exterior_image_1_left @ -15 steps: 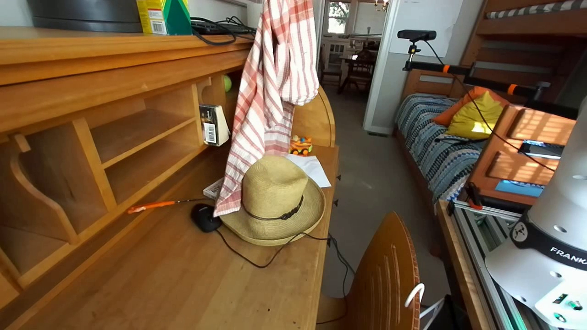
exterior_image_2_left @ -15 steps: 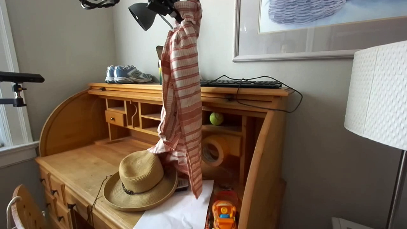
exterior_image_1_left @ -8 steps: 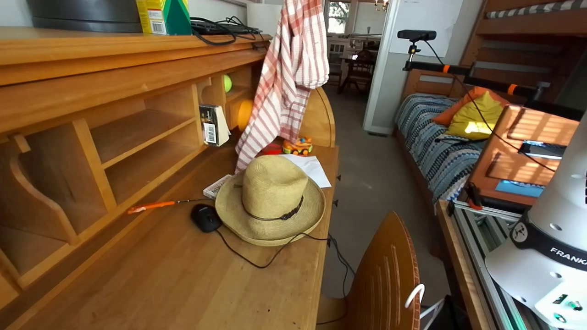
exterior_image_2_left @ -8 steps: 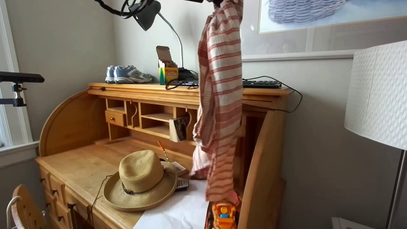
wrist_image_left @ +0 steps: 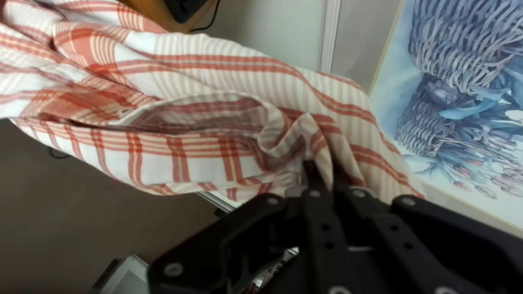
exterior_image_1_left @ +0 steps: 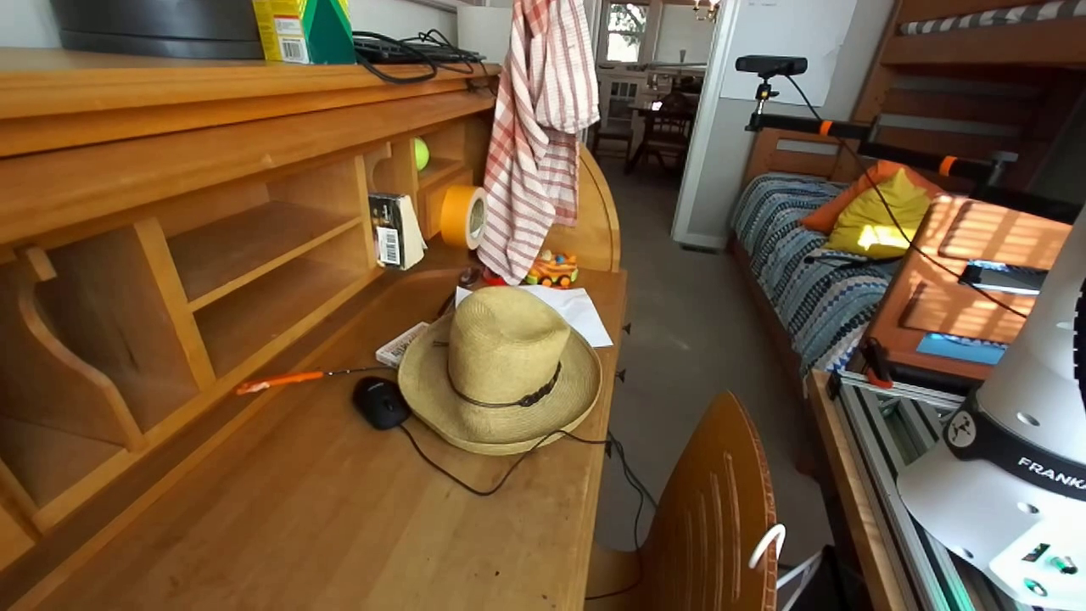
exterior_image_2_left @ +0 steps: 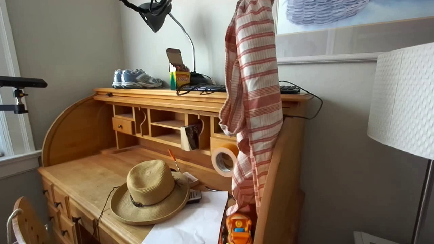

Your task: Put the towel on the top of the dresser

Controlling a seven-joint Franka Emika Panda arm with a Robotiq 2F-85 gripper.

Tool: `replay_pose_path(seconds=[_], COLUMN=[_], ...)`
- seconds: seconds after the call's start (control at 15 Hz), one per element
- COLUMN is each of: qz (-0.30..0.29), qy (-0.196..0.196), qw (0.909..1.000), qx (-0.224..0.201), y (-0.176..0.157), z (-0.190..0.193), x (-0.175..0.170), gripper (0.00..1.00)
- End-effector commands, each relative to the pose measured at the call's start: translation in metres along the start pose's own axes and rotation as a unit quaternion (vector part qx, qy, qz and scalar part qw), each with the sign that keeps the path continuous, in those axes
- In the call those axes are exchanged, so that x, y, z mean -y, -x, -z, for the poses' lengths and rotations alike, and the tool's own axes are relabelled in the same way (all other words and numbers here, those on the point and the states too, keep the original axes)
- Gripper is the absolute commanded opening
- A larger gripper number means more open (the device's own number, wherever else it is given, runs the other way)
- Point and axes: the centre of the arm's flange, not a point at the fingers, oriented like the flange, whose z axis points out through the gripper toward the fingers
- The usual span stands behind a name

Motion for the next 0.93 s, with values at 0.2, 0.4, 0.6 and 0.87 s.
replay_pose_path(seconds=[0.2,0.4,0.6,0.87], qz=[-0.012,-0.002,0.007,0.019], qy=[-0.081,-0.152,-0.220,-0.312], qw=[0.9954,0.9842,0.9659,0.9330], qx=[0.049,0.091,0.136,0.178], y=[0.028,0.060,0.085,0.097], z=[0.011,0.043,0.086,0.156], x=[0.053,0.113,0.168,0.218], gripper=[0.01,0.01,0.01,0.01])
